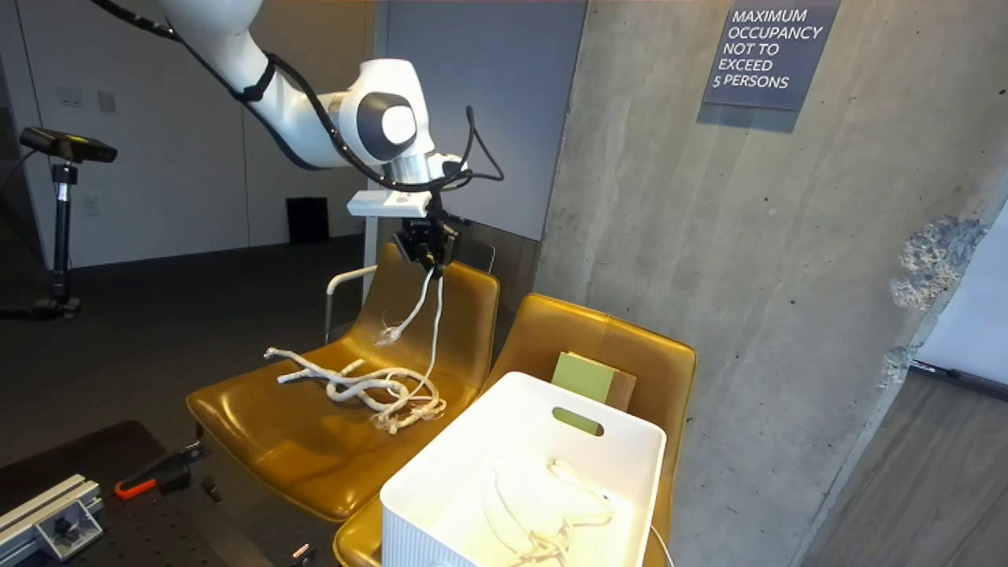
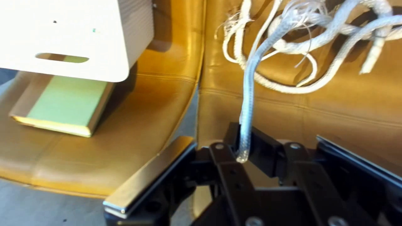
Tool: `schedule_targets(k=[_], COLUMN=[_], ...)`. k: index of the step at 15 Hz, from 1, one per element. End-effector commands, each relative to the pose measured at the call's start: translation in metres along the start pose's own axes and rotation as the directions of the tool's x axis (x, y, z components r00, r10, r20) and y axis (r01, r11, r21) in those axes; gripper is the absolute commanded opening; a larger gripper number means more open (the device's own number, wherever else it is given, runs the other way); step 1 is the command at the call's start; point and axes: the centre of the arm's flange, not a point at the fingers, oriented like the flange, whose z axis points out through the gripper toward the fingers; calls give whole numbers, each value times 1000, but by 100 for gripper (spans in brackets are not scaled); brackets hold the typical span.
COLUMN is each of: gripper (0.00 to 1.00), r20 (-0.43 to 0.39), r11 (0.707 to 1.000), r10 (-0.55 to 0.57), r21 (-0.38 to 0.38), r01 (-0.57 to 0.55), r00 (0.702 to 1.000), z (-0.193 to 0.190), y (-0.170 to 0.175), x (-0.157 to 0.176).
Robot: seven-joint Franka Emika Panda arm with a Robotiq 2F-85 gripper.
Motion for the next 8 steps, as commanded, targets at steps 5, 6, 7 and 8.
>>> schedule_targets(k=[5,6,7,8], gripper=[2,2,2,2], r20=[-64,-74,-79,-86], r11=[980,975,969,965], r10=[187,207,228,244], r21=[-62,-68,-76,-80], r01=[-190,-212,-234,-251], r00=[980,975,971,966], z=[-98,-107,-115,-121], y=[181,200,218,233], x=[10,5,0,-3])
